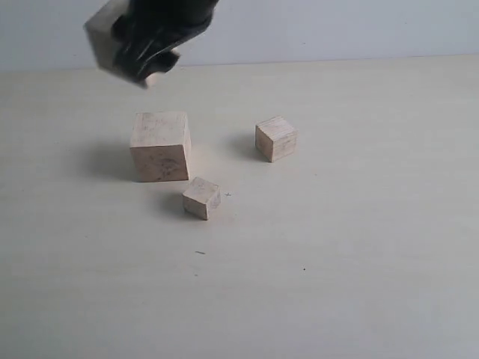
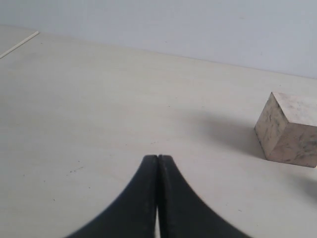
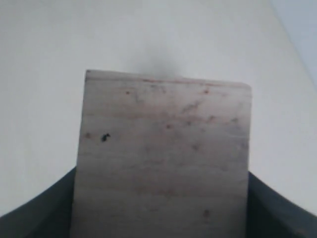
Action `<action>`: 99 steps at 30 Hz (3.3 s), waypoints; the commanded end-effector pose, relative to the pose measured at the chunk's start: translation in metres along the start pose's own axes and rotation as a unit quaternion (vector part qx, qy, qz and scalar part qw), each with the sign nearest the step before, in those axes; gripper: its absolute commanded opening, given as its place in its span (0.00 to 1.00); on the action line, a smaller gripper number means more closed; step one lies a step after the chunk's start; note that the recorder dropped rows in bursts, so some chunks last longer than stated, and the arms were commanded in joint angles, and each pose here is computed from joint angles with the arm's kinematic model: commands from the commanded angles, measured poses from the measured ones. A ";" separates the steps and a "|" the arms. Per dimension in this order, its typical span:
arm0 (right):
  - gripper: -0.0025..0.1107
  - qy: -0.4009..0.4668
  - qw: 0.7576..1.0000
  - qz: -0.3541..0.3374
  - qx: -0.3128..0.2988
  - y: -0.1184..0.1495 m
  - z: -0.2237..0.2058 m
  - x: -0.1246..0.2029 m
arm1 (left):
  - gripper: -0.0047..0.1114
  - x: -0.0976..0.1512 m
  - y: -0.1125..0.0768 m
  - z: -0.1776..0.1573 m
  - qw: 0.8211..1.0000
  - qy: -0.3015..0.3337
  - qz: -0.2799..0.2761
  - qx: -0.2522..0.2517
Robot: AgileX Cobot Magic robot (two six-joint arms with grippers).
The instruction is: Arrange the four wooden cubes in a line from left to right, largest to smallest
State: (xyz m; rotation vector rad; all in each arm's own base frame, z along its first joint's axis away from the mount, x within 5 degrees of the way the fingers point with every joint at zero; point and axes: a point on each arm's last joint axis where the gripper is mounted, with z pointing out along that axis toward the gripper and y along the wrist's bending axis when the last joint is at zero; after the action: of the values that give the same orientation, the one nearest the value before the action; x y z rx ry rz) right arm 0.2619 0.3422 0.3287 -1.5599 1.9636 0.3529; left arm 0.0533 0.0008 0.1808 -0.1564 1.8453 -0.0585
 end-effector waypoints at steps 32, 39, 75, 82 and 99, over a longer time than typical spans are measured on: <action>0.02 -0.028 0.982 -0.126 -0.141 -0.119 0.154 0.142 | 0.04 0.000 0.000 0.000 1.000 -0.007 0.004 0.003; 0.05 -0.014 0.982 -0.120 -0.146 -0.118 0.171 0.155 | 0.04 0.000 0.000 0.000 1.000 -0.007 0.004 0.003; 0.61 -0.075 0.985 -0.101 -0.122 -0.121 0.112 0.111 | 0.04 0.000 0.000 0.000 1.000 -0.006 0.008 0.003; 0.59 -0.013 0.996 -0.036 -0.083 -0.127 0.087 0.108 | 0.04 0.000 0.000 0.000 1.000 -0.006 0.008 0.003; 0.57 0.089 0.992 0.030 -0.087 -0.129 0.140 0.152 | 0.04 0.000 0.000 0.000 1.000 -0.006 0.008 0.003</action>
State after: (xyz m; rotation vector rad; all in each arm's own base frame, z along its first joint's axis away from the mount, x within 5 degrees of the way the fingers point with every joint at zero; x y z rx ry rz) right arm 0.4002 0.2647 0.1493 -1.7202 2.1789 0.4539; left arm 0.0533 0.0007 0.1808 -0.1445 1.8462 -0.0528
